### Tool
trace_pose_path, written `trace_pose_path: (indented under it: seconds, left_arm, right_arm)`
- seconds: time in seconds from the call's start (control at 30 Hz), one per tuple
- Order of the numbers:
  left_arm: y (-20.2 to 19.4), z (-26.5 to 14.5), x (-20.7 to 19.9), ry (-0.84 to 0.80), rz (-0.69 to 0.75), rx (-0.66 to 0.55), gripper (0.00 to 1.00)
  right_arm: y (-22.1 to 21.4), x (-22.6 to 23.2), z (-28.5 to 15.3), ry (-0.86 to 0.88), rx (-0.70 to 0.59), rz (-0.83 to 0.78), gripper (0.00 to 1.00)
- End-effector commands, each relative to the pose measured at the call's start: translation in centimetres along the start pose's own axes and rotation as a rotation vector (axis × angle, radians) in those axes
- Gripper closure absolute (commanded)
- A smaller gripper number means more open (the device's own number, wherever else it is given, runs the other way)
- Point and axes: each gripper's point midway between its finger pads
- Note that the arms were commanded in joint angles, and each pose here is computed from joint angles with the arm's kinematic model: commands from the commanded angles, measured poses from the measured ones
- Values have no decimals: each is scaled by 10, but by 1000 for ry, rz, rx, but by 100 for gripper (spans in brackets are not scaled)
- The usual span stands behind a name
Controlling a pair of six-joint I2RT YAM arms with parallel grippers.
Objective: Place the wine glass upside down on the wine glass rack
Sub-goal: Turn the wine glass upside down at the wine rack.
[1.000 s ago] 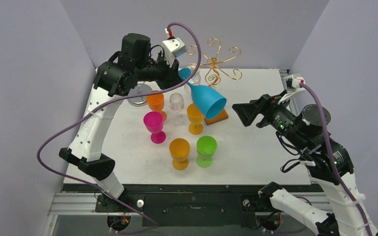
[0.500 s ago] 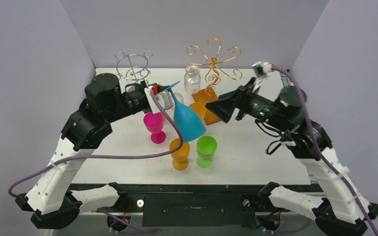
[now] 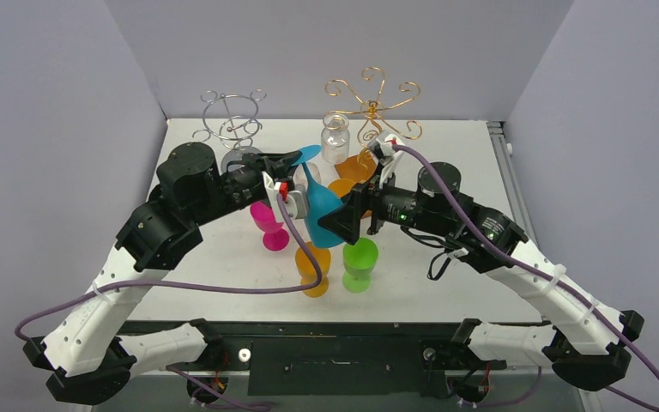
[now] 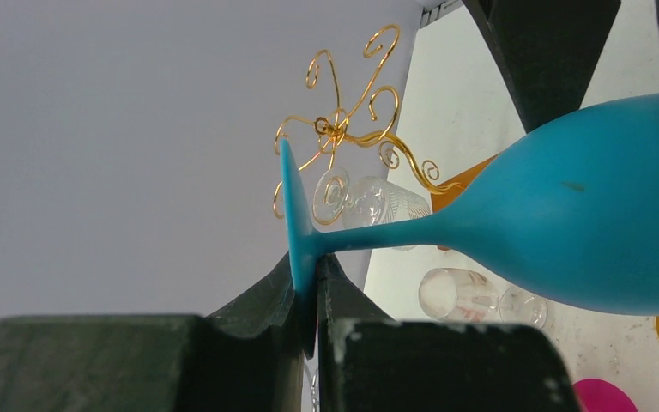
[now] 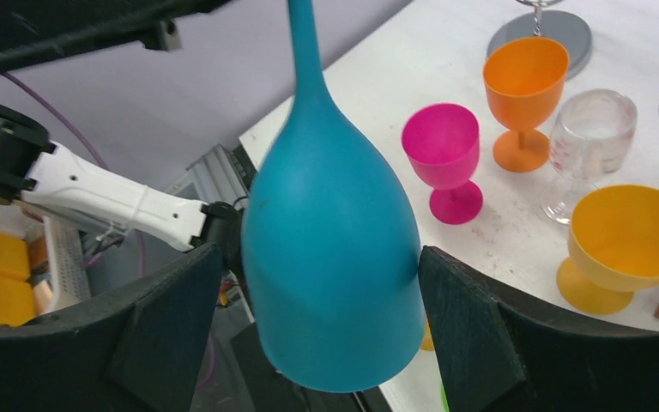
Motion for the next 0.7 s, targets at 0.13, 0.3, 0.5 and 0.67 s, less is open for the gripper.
trace_pose_path:
  seconds: [0.13, 0.3, 0.5, 0.67]
  left_arm:
    - [25, -9, 37, 102, 46, -68, 100]
    - [26, -8, 32, 85, 42, -80, 100]
    - [32, -3, 31, 84, 36, -100, 100]
    - [40, -2, 34, 97, 41, -124, 100]
  right_arm:
    - [-20, -31, 10, -92, -3, -110, 20]
    - [-11, -26, 9, -67, -65, -112, 20]
    - [-13, -7, 15, 59, -93, -99, 19]
    - [-22, 15, 21, 207, -73, -92, 19]
Point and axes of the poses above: each gripper's point midway between its finger pads, its own z axis out along the fingers, its own x axis along the line the jaws close on, y = z × x, and after that the axes turned 7 degrees about z, right-handed
